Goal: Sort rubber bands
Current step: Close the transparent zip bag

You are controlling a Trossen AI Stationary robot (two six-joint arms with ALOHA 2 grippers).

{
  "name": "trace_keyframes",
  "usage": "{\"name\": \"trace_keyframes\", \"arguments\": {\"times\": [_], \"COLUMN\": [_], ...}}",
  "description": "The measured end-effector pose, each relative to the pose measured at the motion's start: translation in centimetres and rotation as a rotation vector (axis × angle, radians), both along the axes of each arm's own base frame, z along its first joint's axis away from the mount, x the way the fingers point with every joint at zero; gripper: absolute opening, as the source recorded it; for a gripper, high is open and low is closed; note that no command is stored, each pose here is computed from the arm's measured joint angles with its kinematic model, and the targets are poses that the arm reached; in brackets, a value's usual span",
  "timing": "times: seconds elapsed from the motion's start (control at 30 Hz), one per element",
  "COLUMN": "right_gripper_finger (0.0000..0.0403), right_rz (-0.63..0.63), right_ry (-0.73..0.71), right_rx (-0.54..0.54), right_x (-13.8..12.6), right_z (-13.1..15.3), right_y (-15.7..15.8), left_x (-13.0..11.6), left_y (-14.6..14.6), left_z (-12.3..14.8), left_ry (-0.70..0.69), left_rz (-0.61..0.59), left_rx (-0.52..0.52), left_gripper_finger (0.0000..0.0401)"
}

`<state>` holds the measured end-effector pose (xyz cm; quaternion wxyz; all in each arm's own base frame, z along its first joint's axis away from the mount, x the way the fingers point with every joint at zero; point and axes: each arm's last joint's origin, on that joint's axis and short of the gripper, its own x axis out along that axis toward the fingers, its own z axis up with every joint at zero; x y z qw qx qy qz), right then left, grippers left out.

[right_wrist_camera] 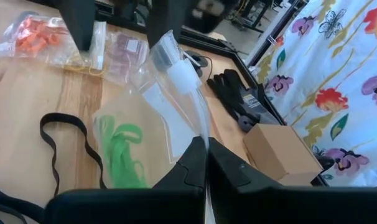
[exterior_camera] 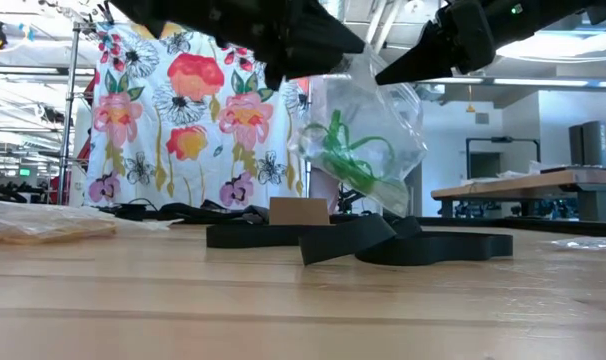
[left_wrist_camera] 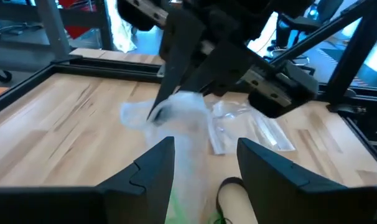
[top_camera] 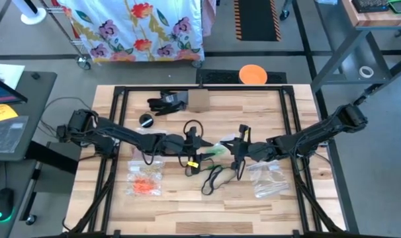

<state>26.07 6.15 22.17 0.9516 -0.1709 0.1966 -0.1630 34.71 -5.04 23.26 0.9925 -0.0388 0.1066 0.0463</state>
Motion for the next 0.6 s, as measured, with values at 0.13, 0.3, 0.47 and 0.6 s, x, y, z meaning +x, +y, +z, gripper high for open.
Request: {"name": "trace_keyframes", "arguments": {"times": [0.13, 0.3, 0.47, 0.6], "right_gripper_finger": [0.0000, 0.0000, 0.0006, 0.0016], "right_rz": [0.004, 0.013, 0.014, 0.014], "right_ry": [0.003, 0.015, 0.001, -0.008], "right_rx": [0.001, -0.004, -0.001, 0.002], "right_x": [0.0, 0.0, 0.0, 0.0], "right_z": [0.0, -0.1, 0.0, 0.1], "right_y": [0.0, 0.0, 0.0, 0.0], "left_x": [1.0, 1.1, 1.2, 1.5], "left_y": [-0.1, 0.3, 0.4, -0.1], "left_z": [0.0, -0.1, 0.1, -0.1], "left_ry": [-0.008, 0.030, 0.089, 0.089], "left_rz": [0.018, 0.116, 0.175, 0.159], "left_rx": [0.005, 0.034, 0.066, 0.122], "left_gripper_finger": [0.0169, 0.0167, 0.0108, 0.0016]}}
